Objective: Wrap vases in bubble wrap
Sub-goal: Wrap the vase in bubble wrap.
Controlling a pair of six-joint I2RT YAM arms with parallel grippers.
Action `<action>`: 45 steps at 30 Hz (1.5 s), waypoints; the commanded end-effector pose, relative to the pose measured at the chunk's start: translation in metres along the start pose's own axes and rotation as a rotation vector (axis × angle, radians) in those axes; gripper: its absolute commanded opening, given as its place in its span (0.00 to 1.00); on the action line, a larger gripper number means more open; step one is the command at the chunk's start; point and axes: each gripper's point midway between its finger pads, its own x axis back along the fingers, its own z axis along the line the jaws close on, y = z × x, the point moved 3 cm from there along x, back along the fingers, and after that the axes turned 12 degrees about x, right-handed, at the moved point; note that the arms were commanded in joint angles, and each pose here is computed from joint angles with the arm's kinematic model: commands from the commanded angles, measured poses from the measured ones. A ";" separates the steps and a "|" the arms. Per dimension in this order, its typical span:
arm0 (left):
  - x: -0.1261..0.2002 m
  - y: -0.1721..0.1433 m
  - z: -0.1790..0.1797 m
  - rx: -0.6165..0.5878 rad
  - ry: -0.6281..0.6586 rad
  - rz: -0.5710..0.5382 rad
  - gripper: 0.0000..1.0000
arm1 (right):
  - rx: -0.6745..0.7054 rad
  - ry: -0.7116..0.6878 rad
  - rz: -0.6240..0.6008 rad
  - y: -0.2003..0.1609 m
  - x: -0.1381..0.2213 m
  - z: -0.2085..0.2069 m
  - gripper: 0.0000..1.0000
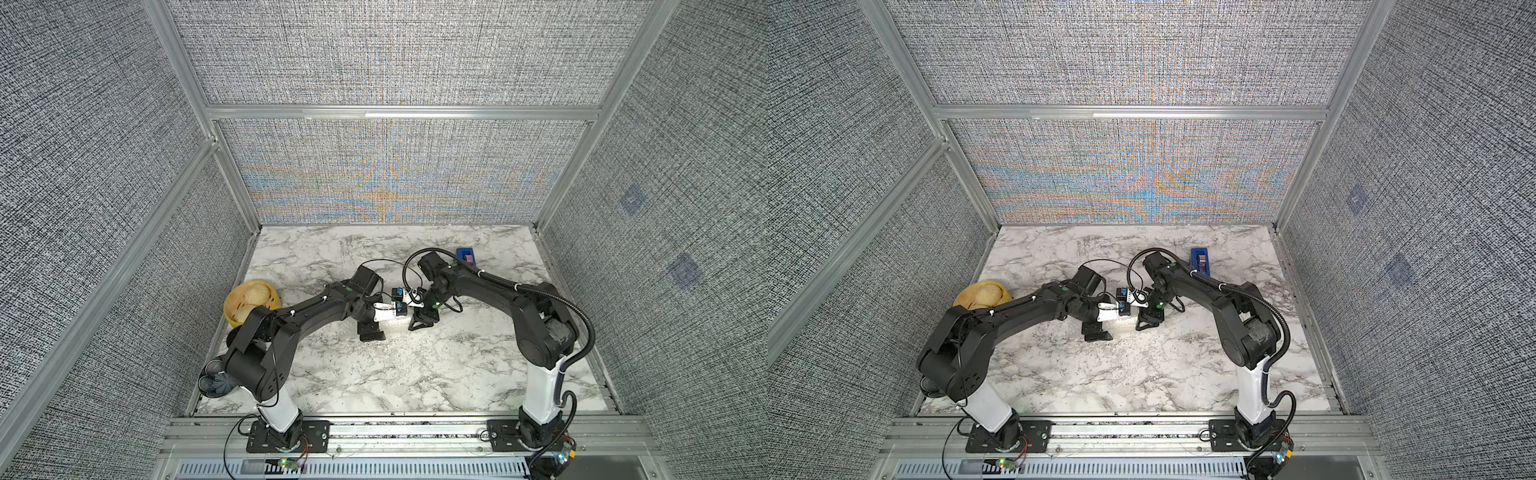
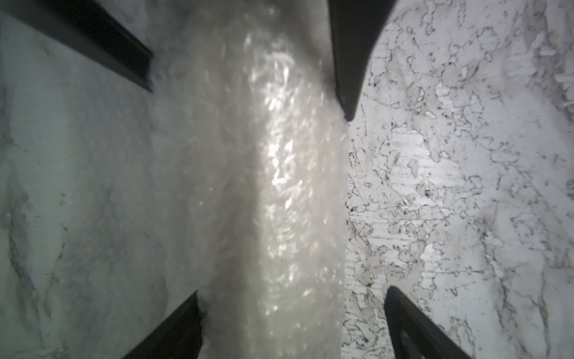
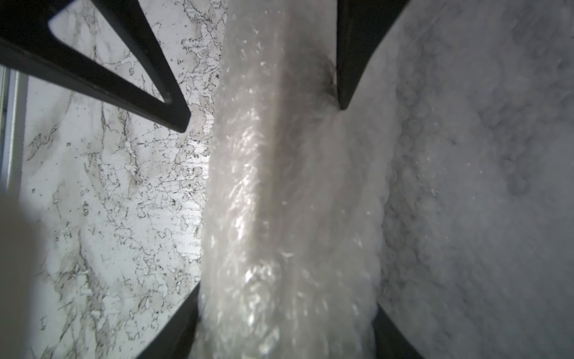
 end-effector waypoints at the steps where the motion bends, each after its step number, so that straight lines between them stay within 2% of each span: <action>1: -0.002 -0.003 -0.001 0.014 -0.006 0.023 0.85 | -0.015 -0.012 -0.007 0.001 0.001 -0.004 0.49; 9: -0.009 -0.006 0.001 0.013 -0.008 0.050 0.75 | -0.026 -0.028 -0.021 0.001 0.005 -0.007 0.55; 17: -0.011 -0.009 0.002 0.028 -0.015 0.080 0.65 | -0.042 -0.083 -0.060 -0.001 0.014 -0.013 0.66; 21: -0.008 -0.006 0.004 0.028 -0.004 0.077 0.62 | -0.045 -0.138 -0.104 -0.002 0.025 -0.018 0.72; 23: -0.008 -0.006 0.004 0.030 -0.006 0.074 0.62 | -0.050 -0.153 -0.126 -0.003 0.030 -0.019 0.79; 29: -0.008 -0.004 0.005 0.039 -0.009 0.070 0.62 | -0.015 -0.243 -0.148 -0.017 0.042 -0.017 0.81; 32: -0.007 -0.002 0.005 0.044 -0.017 0.063 0.62 | 0.069 -0.345 -0.166 -0.023 0.047 -0.014 0.81; 37: -0.010 -0.003 0.006 0.075 -0.065 0.102 0.62 | 0.207 -0.513 -0.270 -0.013 0.047 0.002 0.81; 45: -0.013 -0.005 0.006 0.116 -0.130 0.129 0.62 | 0.409 -0.685 -0.192 0.004 0.033 0.021 0.82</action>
